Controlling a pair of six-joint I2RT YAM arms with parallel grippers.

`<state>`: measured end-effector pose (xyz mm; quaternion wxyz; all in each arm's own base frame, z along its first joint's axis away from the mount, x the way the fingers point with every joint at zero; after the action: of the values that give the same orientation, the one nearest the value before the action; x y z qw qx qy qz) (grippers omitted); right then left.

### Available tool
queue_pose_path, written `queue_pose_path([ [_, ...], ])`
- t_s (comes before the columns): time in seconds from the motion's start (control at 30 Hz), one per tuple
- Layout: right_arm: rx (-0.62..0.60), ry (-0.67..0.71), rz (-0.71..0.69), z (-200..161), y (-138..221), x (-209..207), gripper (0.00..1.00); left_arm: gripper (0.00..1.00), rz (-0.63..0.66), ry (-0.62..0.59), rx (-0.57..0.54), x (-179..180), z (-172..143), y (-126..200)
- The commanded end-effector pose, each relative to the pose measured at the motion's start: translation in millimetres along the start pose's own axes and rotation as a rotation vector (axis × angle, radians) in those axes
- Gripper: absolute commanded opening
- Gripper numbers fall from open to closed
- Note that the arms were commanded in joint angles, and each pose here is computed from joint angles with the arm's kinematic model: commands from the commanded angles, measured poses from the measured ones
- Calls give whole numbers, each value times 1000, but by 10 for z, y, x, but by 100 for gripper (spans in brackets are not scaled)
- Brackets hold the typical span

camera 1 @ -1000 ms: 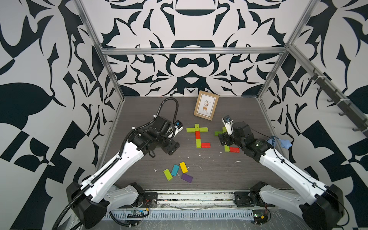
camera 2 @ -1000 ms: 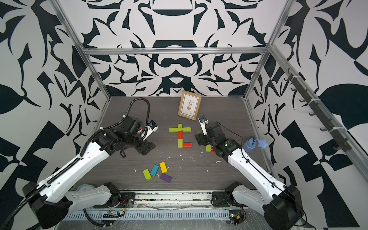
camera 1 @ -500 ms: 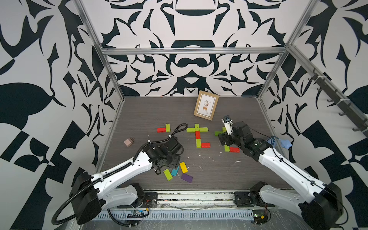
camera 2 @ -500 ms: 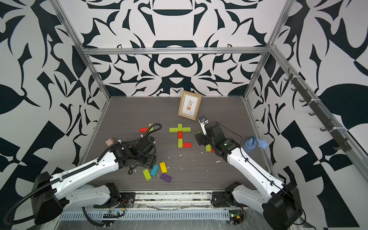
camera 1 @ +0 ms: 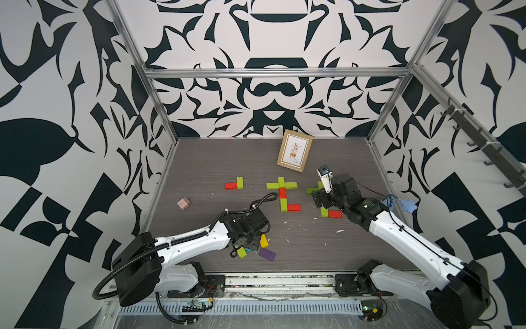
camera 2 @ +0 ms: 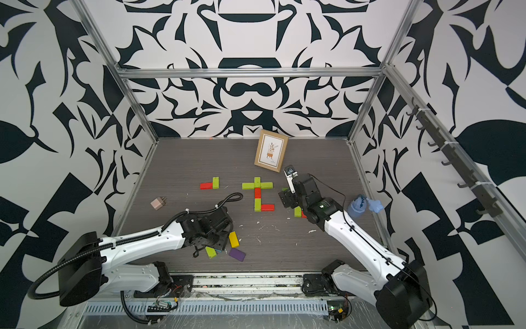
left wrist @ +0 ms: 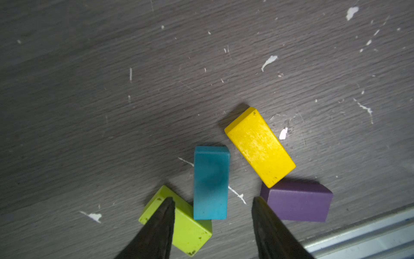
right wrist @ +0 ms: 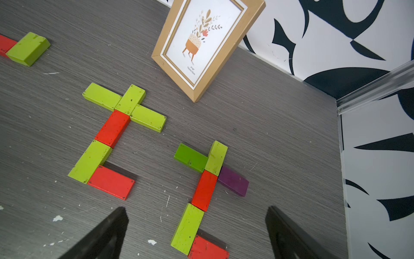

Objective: Assemble the letter t with building blocks
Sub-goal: Pick up the building block from the center of the board.

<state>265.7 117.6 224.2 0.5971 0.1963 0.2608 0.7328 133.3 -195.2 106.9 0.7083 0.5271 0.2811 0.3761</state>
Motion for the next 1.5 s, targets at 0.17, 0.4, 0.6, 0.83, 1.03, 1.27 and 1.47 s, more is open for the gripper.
queue_pose_path([
  [0.17,-28,-14,-20,60,-2,-18,99,55,33,14,80,-33,-123,-212],
  [0.4,-26,-11,-22,60,-14,-20,99,54,52,15,107,-12,-181,-302],
  [0.6,-28,-9,-22,69,-10,-19,99,52,65,8,127,-3,-212,-367],
  [0.83,-30,-8,-20,74,-8,-16,99,49,73,-11,131,10,-238,-407],
  [1.03,-34,-6,-28,77,6,-29,99,42,69,-21,135,18,-272,-440],
  [1.27,-35,-5,-31,80,5,-32,99,30,50,-28,132,-1,-267,-427],
  [1.47,-39,-6,-31,83,19,-35,99,21,50,-46,125,-21,-189,-333],
])
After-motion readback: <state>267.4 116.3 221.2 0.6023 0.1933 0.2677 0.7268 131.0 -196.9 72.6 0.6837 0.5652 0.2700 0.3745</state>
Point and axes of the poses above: each gripper's point midway between its finger pads, its own y axis back along the fingers, its own x axis along the line the jaws close on, z = x × y, the point moved 6 cm from there along y, back along the fingers, and after that the axes turned 14 degrees about -y, right-handed, at the moved point
